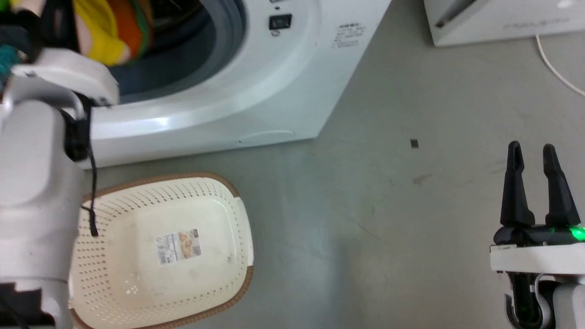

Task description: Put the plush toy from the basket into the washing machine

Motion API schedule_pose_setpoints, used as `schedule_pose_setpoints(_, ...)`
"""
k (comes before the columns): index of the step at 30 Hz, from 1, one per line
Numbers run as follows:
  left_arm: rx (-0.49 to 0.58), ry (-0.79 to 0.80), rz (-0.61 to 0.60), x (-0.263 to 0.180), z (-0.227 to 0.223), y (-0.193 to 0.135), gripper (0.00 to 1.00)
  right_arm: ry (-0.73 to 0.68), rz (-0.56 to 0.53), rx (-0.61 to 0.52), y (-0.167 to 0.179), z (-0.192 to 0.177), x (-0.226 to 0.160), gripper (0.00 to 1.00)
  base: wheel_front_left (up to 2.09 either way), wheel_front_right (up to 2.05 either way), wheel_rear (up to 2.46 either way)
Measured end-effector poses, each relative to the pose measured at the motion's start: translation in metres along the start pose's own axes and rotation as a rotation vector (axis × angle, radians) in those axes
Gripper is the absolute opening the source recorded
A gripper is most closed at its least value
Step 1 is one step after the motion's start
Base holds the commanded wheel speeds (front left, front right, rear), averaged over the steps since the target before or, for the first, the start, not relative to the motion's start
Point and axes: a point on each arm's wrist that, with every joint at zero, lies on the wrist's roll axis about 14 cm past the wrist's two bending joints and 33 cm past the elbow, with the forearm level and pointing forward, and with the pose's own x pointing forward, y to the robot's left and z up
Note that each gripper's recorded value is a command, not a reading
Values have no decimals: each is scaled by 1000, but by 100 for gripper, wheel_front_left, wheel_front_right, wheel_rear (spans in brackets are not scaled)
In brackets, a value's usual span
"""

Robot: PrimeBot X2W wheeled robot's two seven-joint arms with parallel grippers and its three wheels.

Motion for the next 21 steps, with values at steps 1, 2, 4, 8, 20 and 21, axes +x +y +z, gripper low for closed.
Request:
schedule_pose_setpoints(1, 1, 2, 3, 7, -4, 1, 0, 9, -8, 0, -3, -4, 1, 100, 0, 0, 0)
schedule_pose_setpoints(2, 1, 3, 6, 14, -8, 2, 0, 19, -14, -1, -5, -8, 3, 100, 0, 0, 0)
schedule_pose_setpoints(4, 3, 4, 9, 27, -15, 3, 0, 35, -27, -4, -9, -15, 5, 100, 0, 0, 0)
schedule_pose_setpoints(8, 7, 1, 17, 51, -26, 5, 0, 61, -46, -11, -16, -26, 9, 100, 0, 0, 0)
schedule_pose_setpoints(20, -26, 8, 58, 94, -54, 8, 0, 115, -98, -51, -37, -47, 12, 100, 0, 0, 0)
schedule_pose_setpoints(21, -24, 10, 59, 95, -56, 8, 0, 117, -100, -52, -38, -47, 11, 100, 0, 0, 0)
